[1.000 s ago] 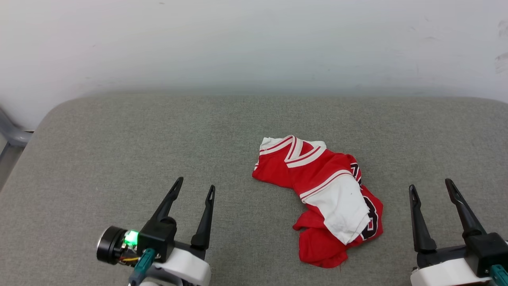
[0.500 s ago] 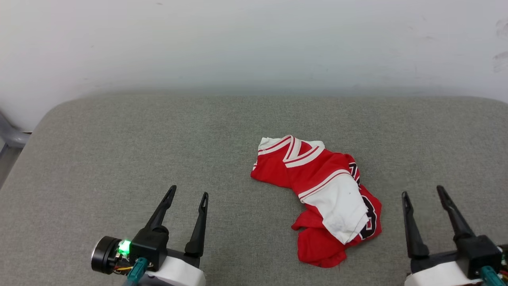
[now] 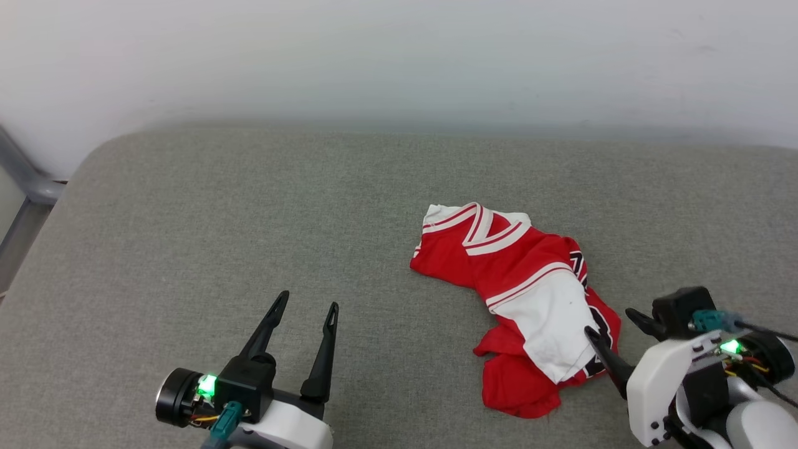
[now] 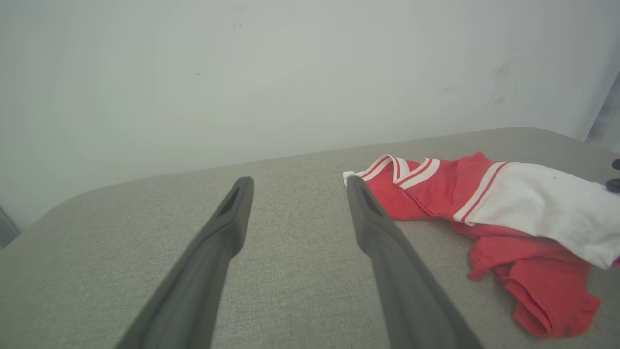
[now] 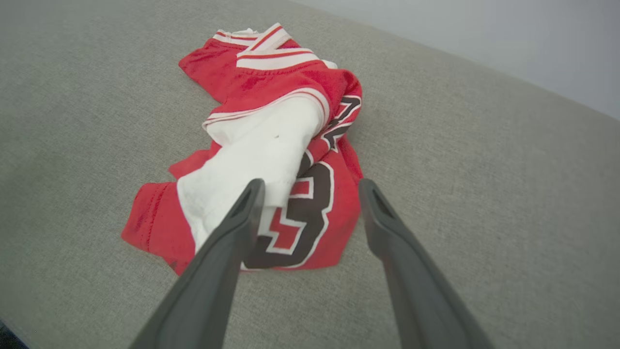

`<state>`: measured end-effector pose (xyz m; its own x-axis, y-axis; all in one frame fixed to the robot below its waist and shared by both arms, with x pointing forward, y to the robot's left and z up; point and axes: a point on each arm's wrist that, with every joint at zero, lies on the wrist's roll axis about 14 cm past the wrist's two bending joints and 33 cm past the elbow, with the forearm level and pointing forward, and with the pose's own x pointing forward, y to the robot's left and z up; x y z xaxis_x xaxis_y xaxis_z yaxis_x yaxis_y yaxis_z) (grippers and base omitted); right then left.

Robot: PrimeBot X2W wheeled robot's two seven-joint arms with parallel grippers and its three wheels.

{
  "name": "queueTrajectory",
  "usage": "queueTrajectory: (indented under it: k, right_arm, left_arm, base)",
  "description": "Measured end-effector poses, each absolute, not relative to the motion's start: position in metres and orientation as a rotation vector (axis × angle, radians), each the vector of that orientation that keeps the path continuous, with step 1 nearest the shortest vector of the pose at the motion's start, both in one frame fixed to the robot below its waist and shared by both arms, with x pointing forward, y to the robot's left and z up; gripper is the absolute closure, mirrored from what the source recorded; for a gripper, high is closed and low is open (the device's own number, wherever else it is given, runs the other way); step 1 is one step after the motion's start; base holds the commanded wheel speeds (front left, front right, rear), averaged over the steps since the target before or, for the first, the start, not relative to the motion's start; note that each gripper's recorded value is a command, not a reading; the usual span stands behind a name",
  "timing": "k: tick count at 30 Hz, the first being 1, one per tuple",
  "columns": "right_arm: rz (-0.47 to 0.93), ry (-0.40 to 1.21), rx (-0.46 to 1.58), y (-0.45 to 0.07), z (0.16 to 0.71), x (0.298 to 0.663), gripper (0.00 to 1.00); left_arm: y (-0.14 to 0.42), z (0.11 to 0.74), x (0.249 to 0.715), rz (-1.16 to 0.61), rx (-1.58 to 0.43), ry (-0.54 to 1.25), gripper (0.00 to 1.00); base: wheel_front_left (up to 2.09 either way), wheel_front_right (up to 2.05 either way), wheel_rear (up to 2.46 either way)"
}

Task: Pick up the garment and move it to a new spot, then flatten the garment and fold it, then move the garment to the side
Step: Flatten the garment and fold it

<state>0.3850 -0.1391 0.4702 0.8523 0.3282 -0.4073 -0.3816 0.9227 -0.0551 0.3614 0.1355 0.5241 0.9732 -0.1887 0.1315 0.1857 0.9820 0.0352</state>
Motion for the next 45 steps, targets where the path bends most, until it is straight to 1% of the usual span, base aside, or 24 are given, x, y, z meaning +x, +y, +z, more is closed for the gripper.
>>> queueTrajectory:
  k: [5,10,16,22,23,24,29,33,36,39,42,45]
  right_arm:
    - [0.449,0.605,-0.136,-0.127,0.463,0.392,0.00]
    - [0.503,0.754,-0.189,-0.116,0.453,0.400,0.00]
    - [0.573,0.846,-0.233,-0.095,0.442,0.406,0.00]
    - [0.623,0.882,-0.256,-0.078,0.429,0.410,0.00]
    - [0.630,0.887,-0.262,-0.076,0.426,0.409,0.66]
    - [0.637,0.891,-0.269,-0.074,0.423,0.409,1.00]
    - [0.657,0.827,-0.265,-0.066,0.433,0.414,1.00]
    - [0.672,0.775,-0.237,-0.064,0.449,0.411,1.00]
    - [0.675,0.747,-0.230,-0.073,0.463,0.405,1.00]
    - [0.634,0.760,-0.241,-0.099,0.469,0.394,1.00]
    - [0.568,0.831,-0.277,-0.137,0.467,0.377,1.00]
    - [0.473,0.932,-0.331,-0.184,0.460,0.359,1.00]
  left_arm:
    - [0.141,0.518,0.366,-0.171,0.016,-0.116,0.00]
    - [0.148,0.511,0.369,-0.152,0.019,-0.095,0.00]
    - [0.156,0.504,0.370,-0.122,0.020,-0.069,0.00]
    - [0.163,0.498,0.373,-0.102,0.028,-0.050,0.00]
    - [0.164,0.497,0.373,-0.099,0.030,-0.047,0.00]
    - [0.164,0.496,0.373,-0.097,0.030,-0.045,0.00]
    - [0.165,0.497,0.374,-0.093,0.029,-0.046,0.00]
    - [0.162,0.500,0.372,-0.103,0.033,-0.057,0.00]
    - [0.158,0.504,0.370,-0.116,0.031,-0.069,0.00]
    - [0.153,0.507,0.368,-0.132,0.030,-0.079,0.00]
    - [0.147,0.508,0.368,-0.151,0.028,-0.086,0.00]
    - [0.138,0.508,0.368,-0.178,0.029,-0.088,0.00]
  base:
    - [0.00,0.00,0.00]
    - [0.00,0.00,0.00]
    - [0.00,0.00,0.00]
    - [0.00,0.00,0.00]
    - [0.00,0.00,0.00]
    - [0.00,0.00,0.00]
    - [0.00,0.00,0.00]
    - [0.00,0.00,0.00]
    - [0.00,0.00,0.00]
    - [0.00,0.00,0.00]
    - [0.00,0.00,0.00]
    - [0.00,0.00,0.00]
